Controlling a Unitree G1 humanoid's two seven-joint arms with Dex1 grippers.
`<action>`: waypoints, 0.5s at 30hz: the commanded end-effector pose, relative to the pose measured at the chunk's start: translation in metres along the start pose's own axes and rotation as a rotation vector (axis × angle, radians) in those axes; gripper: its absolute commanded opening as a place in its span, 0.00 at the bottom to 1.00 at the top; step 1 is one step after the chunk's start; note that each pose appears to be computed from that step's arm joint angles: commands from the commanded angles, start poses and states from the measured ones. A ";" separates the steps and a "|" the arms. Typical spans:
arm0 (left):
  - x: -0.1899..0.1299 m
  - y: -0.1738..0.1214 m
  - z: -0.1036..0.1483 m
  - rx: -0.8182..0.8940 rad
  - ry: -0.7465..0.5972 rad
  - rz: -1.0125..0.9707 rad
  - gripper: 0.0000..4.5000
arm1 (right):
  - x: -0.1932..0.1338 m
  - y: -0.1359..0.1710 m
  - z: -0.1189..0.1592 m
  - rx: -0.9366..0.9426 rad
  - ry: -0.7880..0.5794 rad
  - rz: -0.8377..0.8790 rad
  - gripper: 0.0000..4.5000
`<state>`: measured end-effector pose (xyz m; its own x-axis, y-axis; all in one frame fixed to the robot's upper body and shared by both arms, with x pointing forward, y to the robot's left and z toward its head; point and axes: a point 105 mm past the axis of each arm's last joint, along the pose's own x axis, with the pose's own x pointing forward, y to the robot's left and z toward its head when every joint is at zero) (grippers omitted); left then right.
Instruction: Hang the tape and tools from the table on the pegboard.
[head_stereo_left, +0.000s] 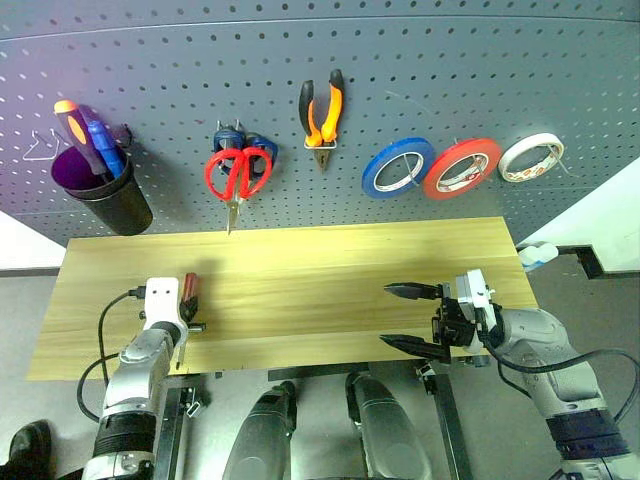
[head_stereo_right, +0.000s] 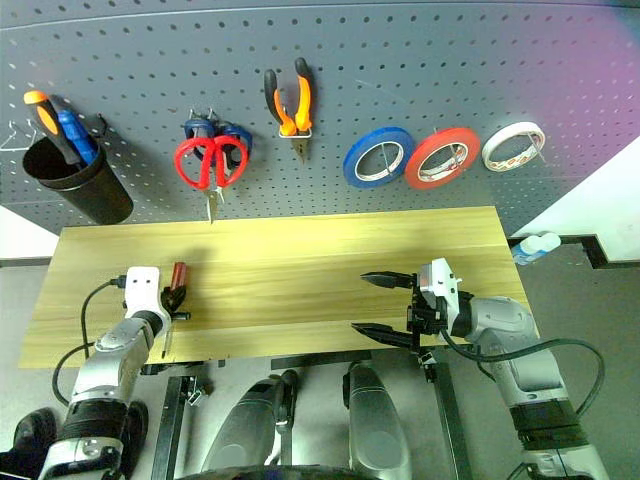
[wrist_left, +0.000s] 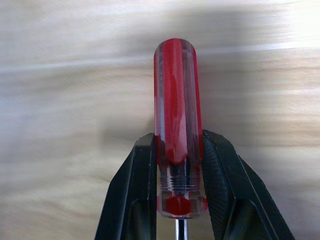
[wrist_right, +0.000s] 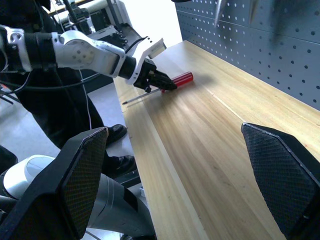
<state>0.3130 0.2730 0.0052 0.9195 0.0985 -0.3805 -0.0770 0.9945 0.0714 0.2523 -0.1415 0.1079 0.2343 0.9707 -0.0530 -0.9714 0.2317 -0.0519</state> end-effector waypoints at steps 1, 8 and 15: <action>-0.017 0.006 0.035 0.008 -0.175 0.042 0.20 | -0.003 0.001 0.009 -0.014 -0.069 0.024 1.00; -0.047 0.007 0.049 0.057 -0.251 0.074 0.20 | -0.005 -0.002 0.006 0.017 -0.099 0.058 1.00; -0.063 0.007 0.059 0.073 -0.322 0.069 0.20 | -0.003 -0.008 0.001 0.009 -0.103 0.094 1.00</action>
<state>0.2811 0.2666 0.0656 0.9827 0.1239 -0.1374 -0.1044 0.9845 0.1408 0.2612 -0.1472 0.1070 0.1570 0.9873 0.0246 -0.9873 0.1575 -0.0195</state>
